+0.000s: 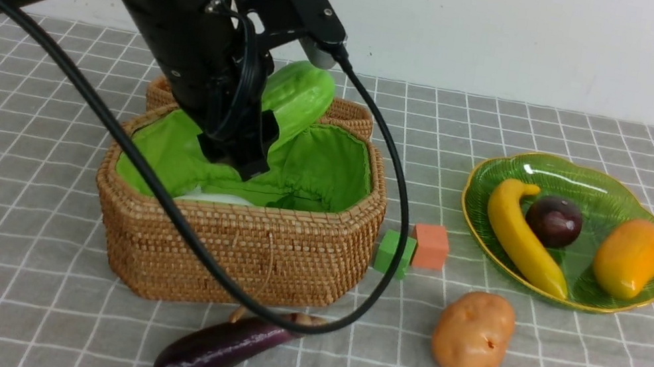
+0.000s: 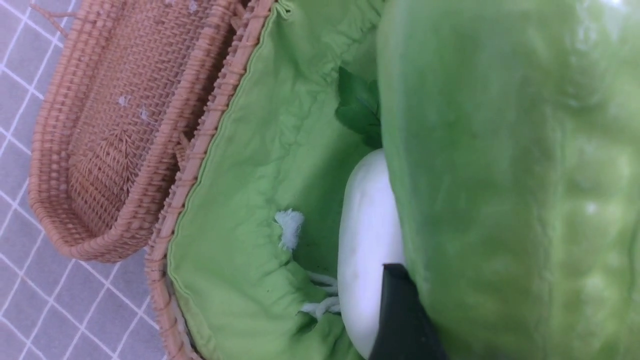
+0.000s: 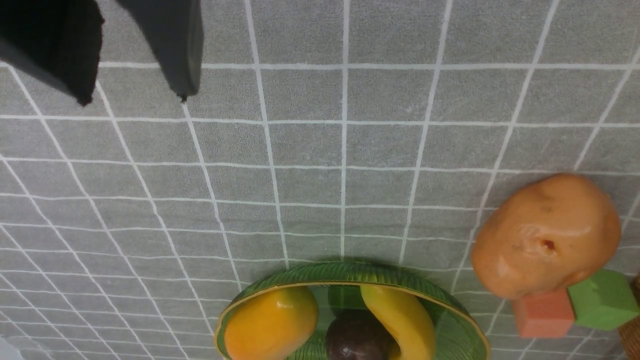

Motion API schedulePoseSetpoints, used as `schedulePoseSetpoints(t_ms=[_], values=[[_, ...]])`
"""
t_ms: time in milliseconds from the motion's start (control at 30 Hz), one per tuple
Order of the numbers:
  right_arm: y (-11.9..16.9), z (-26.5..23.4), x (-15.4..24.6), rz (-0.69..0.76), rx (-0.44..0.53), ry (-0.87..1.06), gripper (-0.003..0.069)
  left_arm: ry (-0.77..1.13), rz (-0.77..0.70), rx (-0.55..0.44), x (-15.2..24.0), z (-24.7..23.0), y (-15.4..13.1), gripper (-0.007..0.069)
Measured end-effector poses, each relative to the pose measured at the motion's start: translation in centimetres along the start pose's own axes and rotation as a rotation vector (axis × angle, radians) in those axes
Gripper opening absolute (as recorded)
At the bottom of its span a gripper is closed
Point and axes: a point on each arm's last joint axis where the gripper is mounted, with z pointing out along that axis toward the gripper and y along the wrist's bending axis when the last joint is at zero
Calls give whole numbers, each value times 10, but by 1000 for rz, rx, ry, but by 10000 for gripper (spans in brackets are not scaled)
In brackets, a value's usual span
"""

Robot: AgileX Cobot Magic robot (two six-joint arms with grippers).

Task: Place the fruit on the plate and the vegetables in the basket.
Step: Take a chayote with your left arm and place it on the basket on the left.

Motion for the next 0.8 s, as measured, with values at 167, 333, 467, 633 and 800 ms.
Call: schedulePoseSetpoints(t_ms=[167,333,467,633,800], values=[[0,0,0,0,0,0,240,-5,0,-3,0,0,0,426],[0,0,0,0,0,0,240,-5,0,-3,0,0,0,426],[0,0,0,0,0,0,240,-5,0,-3,0,0,0,426],[0,0,0,0,0,0,240,-5,0,-3,0,0,0,426],[0,0,0,0,0,0,240,0,0,0,0,3,0,426]])
